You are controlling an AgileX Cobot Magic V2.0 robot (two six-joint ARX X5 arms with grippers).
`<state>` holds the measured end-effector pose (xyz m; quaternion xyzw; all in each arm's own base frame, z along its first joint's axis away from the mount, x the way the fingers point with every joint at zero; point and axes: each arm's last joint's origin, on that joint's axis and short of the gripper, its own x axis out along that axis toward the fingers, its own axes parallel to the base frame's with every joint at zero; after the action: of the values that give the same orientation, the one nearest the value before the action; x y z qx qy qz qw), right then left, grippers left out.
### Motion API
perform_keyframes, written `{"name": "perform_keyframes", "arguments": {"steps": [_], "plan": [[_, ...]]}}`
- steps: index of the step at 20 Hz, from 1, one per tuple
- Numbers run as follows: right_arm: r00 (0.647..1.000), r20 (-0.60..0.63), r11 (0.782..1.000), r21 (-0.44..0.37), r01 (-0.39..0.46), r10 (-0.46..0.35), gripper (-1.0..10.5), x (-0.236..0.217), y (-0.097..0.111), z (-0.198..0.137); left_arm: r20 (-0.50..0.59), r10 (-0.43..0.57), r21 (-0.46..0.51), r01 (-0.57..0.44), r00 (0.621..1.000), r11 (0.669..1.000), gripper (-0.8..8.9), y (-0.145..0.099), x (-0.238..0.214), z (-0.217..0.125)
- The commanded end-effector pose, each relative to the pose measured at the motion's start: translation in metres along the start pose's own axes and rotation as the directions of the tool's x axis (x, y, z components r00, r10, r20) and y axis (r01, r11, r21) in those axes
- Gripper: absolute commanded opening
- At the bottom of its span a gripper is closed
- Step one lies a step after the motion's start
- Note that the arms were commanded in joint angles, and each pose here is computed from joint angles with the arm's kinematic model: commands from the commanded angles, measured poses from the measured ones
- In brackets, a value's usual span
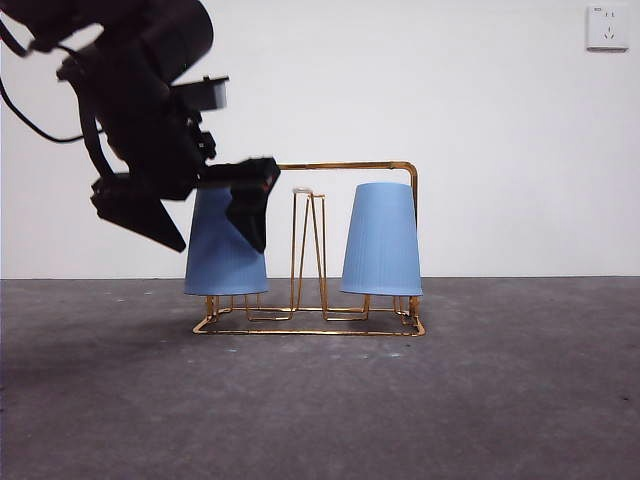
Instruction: Pick up cup 1,put cup 1 in the cup rack,pick up cup 2,put cup 2 in the cup rack
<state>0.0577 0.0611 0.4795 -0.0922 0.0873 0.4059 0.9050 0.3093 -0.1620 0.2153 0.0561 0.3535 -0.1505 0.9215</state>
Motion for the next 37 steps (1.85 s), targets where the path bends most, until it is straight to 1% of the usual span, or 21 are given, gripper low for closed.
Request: {"name": "perform_keyframes", "arguments": {"steps": [1,7,12,14,21,24,28,32,36,37], "plan": [[1.0,0.001,1.0,-0.004,0.001,-0.001,2.2,0.0,0.0,0.0,0.018,0.0,-0.01,0.0,1.0,1.0,5.72,0.002,-0.01,0.003],[1.0,0.0,1.0,-0.005,0.001,-0.001,2.2,0.0,0.0,-0.001,0.01,-0.002,-0.008,0.002,1.0,1.0,5.71,0.004,-0.036,0.007],[1.0,-0.001,1.0,-0.004,0.001,-0.001,2.2,0.0,0.0,-0.001,-0.047,-0.078,-0.004,0.077,0.996,0.997,5.71,0.005,-0.062,0.004],[1.0,-0.008,1.0,-0.004,0.0,0.0,2.2,0.0,0.0,-0.001,-0.06,-0.093,-0.005,0.093,0.994,0.996,5.71,0.006,-0.073,0.003],[0.996,-0.088,1.0,0.003,-0.008,0.008,2.2,0.0,0.001,-0.009,-0.063,-0.112,0.003,0.113,0.992,0.994,5.65,0.01,-0.13,-0.002],[0.991,-0.135,1.0,0.023,-0.01,0.013,2.2,0.0,0.001,-0.013,-0.061,-0.156,0.0,0.157,0.986,0.988,5.65,0.013,-0.156,-0.007],[0.973,-0.229,0.999,0.05,-0.012,0.023,2.2,0.0,0.002,-0.022,-0.048,-0.229,-0.011,0.229,0.972,0.973,5.62,0.017,-0.191,-0.017],[0.941,-0.34,0.996,0.081,0.03,-0.001,2.2,0.0,0.002,-0.031,-0.028,-0.296,-0.024,0.295,0.955,0.955,5.62,0.02,-0.222,-0.028],[0.895,-0.446,0.993,0.1,0.067,-0.015,2.2,-0.002,0.002,-0.041,0.004,-0.394,-0.035,0.394,0.919,0.918,5.61,0.023,-0.249,-0.04],[0.892,-0.452,0.991,0.109,0.077,-0.019,2.2,-0.001,0.002,-0.041,0.016,-0.41,-0.042,0.41,0.912,0.911,5.61,0.023,-0.254,-0.042]]}}
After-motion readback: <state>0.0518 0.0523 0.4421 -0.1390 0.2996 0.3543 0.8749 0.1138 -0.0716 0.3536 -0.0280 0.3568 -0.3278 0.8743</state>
